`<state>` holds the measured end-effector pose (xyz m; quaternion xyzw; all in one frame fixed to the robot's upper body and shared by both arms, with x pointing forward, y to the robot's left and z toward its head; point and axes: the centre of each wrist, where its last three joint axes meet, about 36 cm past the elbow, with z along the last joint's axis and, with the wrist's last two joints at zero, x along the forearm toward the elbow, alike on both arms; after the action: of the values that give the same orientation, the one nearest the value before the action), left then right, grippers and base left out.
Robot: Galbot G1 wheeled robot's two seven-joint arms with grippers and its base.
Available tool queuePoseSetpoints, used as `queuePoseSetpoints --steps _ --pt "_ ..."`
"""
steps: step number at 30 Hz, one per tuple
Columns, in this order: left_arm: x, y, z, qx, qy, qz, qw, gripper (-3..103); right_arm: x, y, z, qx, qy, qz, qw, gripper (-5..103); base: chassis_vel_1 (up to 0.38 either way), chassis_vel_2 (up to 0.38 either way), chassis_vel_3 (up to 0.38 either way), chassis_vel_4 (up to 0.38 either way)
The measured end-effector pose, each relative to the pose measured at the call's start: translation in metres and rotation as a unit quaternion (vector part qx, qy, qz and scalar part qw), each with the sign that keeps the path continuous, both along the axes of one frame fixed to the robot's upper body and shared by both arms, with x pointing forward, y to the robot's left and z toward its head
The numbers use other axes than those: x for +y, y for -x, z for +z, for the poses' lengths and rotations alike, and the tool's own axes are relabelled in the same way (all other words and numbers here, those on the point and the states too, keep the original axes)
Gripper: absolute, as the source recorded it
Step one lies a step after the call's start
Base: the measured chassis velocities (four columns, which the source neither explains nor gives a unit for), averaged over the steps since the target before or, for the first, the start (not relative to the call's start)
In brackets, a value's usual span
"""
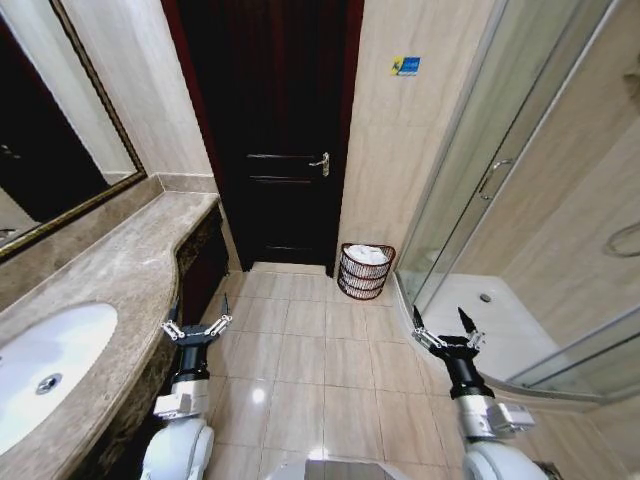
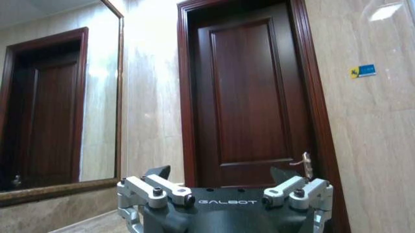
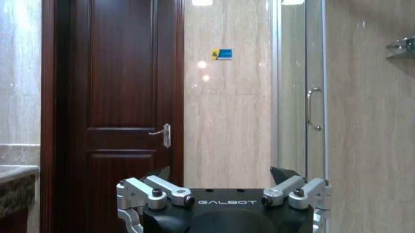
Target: Discard the used towel into the hamper.
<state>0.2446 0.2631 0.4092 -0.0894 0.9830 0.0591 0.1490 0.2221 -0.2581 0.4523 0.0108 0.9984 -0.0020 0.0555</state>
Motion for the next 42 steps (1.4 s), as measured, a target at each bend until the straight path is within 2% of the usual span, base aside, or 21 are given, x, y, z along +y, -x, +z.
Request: queuePoseSetpoints --steps 16,28,31,34,42 --pt "0.001 0.001 0.004 -0.004 -0.005 -0.012 0.9999 100 0.002 0.007 0.003 -0.003 -0.003 -0.005 1.000 100 0.014 -0.019 -0.015 0.015" --pt "0.000 0.006 0.007 -0.004 0.008 -0.024 0.9997 100 0.004 0.011 -0.008 -0.009 -0.004 -0.010 1.000 100 0.038 -0.048 -0.047 0.042" --pt "-0.002 0.008 0.006 0.008 0.030 -0.039 0.9988 100 0.005 0.012 -0.022 0.004 0.007 -0.033 0.999 100 0.000 0.000 0.000 0.000" --pt "-0.003 0.010 0.003 0.020 0.036 -0.041 0.9983 100 0.008 0.014 -0.035 0.019 0.007 -0.042 0.999 100 0.000 0.000 0.000 0.000" --pt "-0.004 0.011 -0.002 0.040 0.033 -0.036 0.9980 100 0.008 0.019 -0.066 0.056 0.005 -0.044 0.997 100 0.000 0.000 0.000 0.000"
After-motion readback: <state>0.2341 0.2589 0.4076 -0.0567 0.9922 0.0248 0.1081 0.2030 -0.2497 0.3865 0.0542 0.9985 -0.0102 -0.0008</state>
